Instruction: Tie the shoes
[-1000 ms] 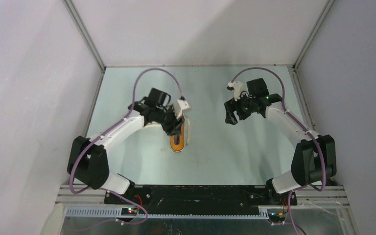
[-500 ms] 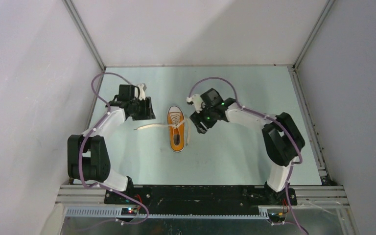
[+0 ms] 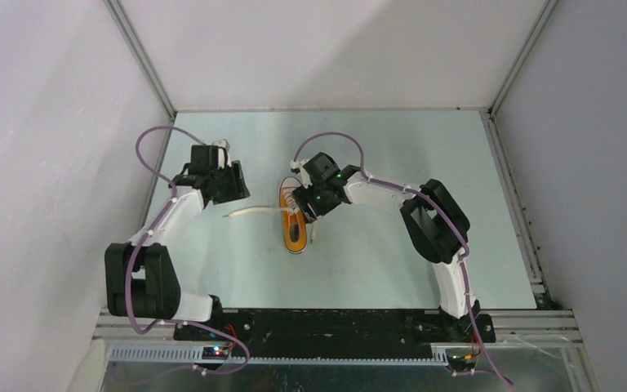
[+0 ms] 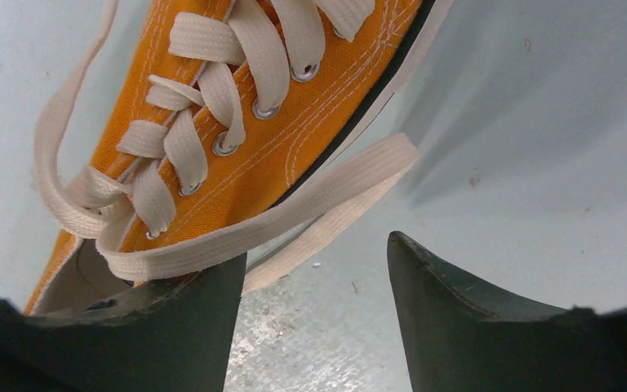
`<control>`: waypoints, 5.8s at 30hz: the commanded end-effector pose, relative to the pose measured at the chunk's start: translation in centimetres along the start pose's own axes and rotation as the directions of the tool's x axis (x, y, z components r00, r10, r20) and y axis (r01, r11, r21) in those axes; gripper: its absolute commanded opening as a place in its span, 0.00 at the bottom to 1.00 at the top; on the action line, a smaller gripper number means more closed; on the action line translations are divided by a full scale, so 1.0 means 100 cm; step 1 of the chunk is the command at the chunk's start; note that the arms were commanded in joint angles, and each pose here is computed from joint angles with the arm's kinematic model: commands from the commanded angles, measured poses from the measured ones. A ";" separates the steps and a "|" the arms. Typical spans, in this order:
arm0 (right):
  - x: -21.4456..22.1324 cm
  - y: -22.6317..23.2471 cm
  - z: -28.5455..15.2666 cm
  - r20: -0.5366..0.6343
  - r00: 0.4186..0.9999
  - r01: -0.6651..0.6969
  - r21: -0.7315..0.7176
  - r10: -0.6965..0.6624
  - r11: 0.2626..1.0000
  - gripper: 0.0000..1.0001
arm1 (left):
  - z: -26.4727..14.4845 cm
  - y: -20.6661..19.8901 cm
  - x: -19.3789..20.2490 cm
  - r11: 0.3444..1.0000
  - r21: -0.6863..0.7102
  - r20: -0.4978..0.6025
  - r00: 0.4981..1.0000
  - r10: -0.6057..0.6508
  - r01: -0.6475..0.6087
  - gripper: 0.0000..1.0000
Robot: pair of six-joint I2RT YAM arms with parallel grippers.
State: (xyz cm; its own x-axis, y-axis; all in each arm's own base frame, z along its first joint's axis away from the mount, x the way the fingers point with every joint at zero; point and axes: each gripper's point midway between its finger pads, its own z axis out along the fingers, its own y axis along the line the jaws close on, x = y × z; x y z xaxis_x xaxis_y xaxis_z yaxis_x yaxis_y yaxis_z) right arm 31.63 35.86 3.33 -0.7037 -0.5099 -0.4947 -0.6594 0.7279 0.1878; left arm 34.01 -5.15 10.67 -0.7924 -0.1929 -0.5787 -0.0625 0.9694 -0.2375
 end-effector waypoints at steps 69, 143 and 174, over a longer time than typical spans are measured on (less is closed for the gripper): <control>-0.011 -0.098 -0.089 -0.009 0.962 0.273 0.066 -0.273 0.960 0.43 | 0.067 0.068 0.041 0.599 -0.409 0.007 0.659 -0.752 0.688 0.64; -0.172 -0.012 -0.113 0.376 0.913 0.143 -0.657 0.157 0.740 0.45 | -0.032 -0.205 -0.068 0.508 0.477 0.499 0.697 0.515 -0.717 0.00; -0.200 -0.019 -0.179 0.475 0.855 0.210 -0.683 0.207 0.700 0.00 | 0.004 -0.205 -0.057 0.372 0.467 0.528 0.590 0.611 -0.802 0.47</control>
State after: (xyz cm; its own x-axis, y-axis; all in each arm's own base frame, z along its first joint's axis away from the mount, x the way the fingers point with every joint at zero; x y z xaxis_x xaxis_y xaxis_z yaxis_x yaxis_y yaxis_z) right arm 42.78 36.94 21.76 -0.6965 -0.1236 -0.7068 -0.7171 0.1529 0.6800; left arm 39.29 -23.11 16.93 -0.2768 0.3945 -0.8762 0.8649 0.4997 -0.0482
